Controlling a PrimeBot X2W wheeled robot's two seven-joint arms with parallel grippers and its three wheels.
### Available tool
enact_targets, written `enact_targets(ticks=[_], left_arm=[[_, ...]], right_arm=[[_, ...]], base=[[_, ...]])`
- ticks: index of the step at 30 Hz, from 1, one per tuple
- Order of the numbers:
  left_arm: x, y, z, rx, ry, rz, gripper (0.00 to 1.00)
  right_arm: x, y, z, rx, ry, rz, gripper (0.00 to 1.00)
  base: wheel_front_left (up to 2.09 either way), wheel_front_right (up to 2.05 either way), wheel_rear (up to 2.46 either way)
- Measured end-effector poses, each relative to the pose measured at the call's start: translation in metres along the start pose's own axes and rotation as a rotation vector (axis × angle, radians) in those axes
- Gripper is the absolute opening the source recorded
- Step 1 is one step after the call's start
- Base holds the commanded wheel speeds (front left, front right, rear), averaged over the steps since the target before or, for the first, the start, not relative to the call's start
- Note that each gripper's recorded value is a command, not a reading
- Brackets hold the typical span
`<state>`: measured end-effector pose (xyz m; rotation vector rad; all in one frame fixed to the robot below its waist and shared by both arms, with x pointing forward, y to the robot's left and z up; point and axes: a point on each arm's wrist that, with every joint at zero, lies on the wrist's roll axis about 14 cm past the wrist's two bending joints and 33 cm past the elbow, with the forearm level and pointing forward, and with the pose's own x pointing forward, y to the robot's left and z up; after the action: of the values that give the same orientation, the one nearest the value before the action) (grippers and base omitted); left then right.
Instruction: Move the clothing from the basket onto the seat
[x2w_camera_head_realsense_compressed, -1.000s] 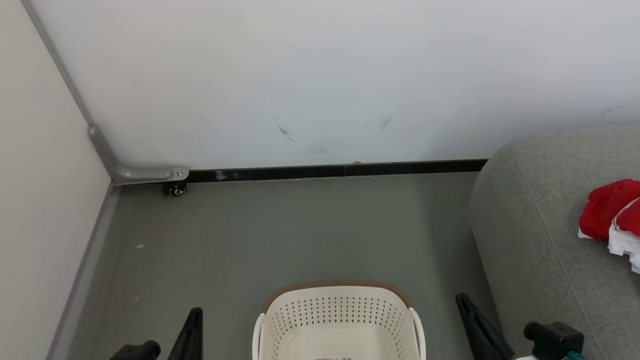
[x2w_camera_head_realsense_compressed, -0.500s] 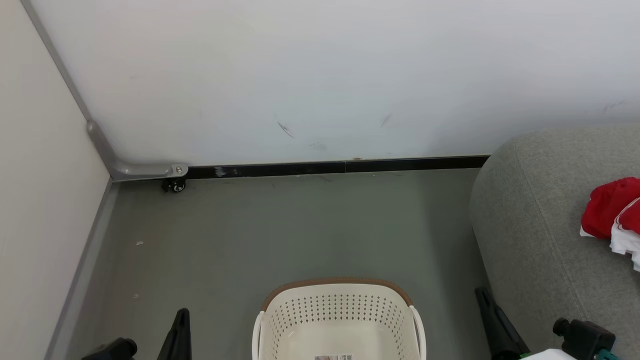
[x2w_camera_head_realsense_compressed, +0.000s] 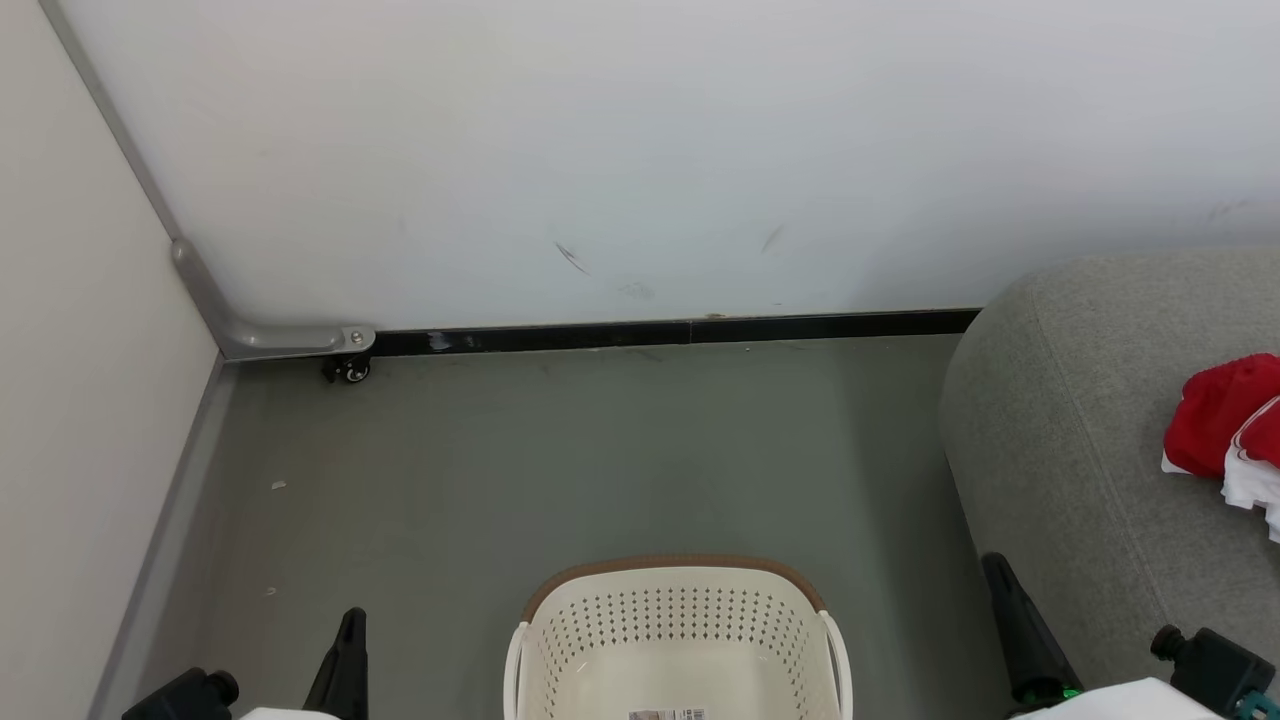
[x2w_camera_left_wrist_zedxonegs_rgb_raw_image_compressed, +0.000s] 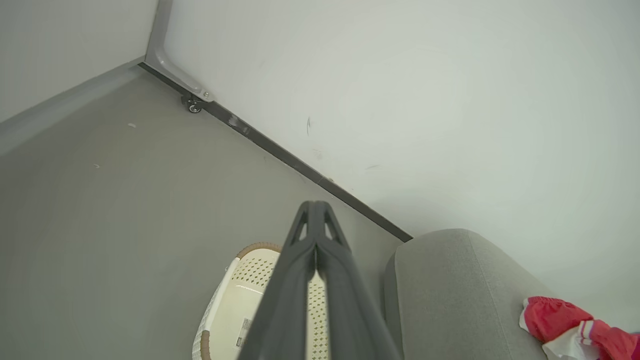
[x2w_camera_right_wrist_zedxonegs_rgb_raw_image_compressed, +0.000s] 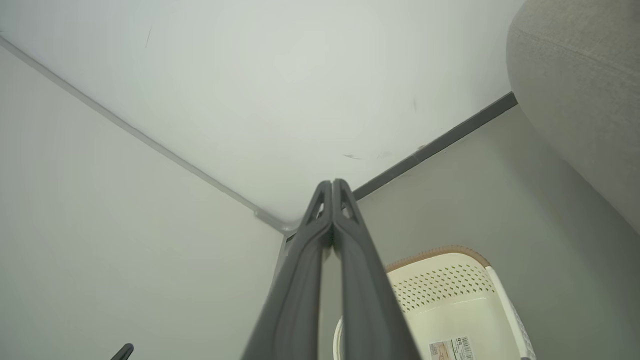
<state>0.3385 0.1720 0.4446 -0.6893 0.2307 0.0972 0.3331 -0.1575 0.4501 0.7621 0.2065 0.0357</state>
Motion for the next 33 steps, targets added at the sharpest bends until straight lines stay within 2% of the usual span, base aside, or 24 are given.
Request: enact_targets(ticks=[33], left_arm=[[0.014,-0.005,0.016,-0.503,0.015,-0.05,0.0]], right_arm=[[0.016,-0.008,0.032,0.471,-0.085,-0.004,0.0]], base=[[0.0,0.0,0.0]])
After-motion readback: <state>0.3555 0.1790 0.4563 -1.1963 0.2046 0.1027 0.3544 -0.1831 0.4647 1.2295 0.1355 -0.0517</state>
